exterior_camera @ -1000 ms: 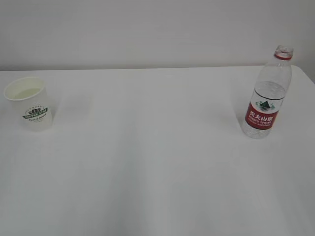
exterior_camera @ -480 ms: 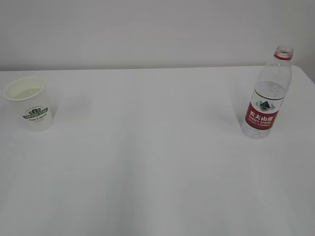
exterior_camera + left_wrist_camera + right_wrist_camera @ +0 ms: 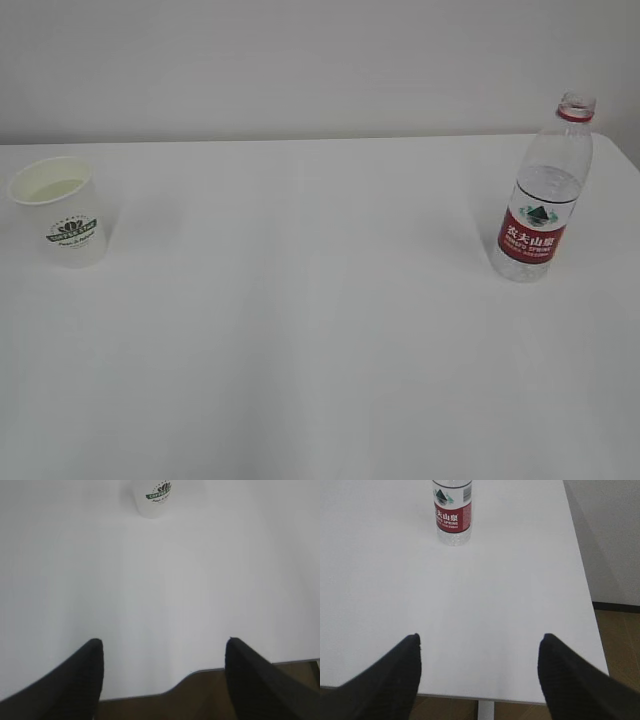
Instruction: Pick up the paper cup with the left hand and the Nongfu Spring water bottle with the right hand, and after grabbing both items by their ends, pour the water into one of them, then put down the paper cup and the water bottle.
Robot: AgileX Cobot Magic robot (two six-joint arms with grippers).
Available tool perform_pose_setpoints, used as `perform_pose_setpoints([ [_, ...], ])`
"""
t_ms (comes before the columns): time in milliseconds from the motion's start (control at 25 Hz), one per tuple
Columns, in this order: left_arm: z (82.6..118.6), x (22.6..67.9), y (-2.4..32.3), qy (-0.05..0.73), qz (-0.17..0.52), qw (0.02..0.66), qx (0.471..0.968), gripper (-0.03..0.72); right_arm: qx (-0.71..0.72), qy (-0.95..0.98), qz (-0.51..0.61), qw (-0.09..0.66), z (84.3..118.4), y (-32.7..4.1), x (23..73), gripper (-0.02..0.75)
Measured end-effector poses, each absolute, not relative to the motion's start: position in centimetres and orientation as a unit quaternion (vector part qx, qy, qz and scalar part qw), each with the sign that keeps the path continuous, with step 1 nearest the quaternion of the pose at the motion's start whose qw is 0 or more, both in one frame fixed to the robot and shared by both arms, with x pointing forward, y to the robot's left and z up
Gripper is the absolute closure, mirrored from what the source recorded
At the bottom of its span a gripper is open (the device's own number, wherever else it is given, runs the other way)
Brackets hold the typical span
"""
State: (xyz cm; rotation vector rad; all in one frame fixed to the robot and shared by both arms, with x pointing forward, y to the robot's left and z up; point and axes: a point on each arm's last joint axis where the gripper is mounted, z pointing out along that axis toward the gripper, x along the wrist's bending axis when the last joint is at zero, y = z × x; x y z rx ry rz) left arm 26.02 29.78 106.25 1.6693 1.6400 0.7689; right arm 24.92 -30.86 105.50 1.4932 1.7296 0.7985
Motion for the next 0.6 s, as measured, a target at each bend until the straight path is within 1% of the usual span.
perform_pose_setpoints([
  [240, 106.0, 25.3, 29.8, 0.627, 0.294, 0.334, 0.639, 0.150, 0.586, 0.677, 0.294, 0.334, 104.8, -30.8, 24.8, 0.184],
  [600, 106.0, 23.6, 29.8, 0.610, 0.325, 0.366, 0.623, 0.183, 0.587, 0.678, 0.297, 0.327, 104.6, -30.7, 24.9, 0.184],
])
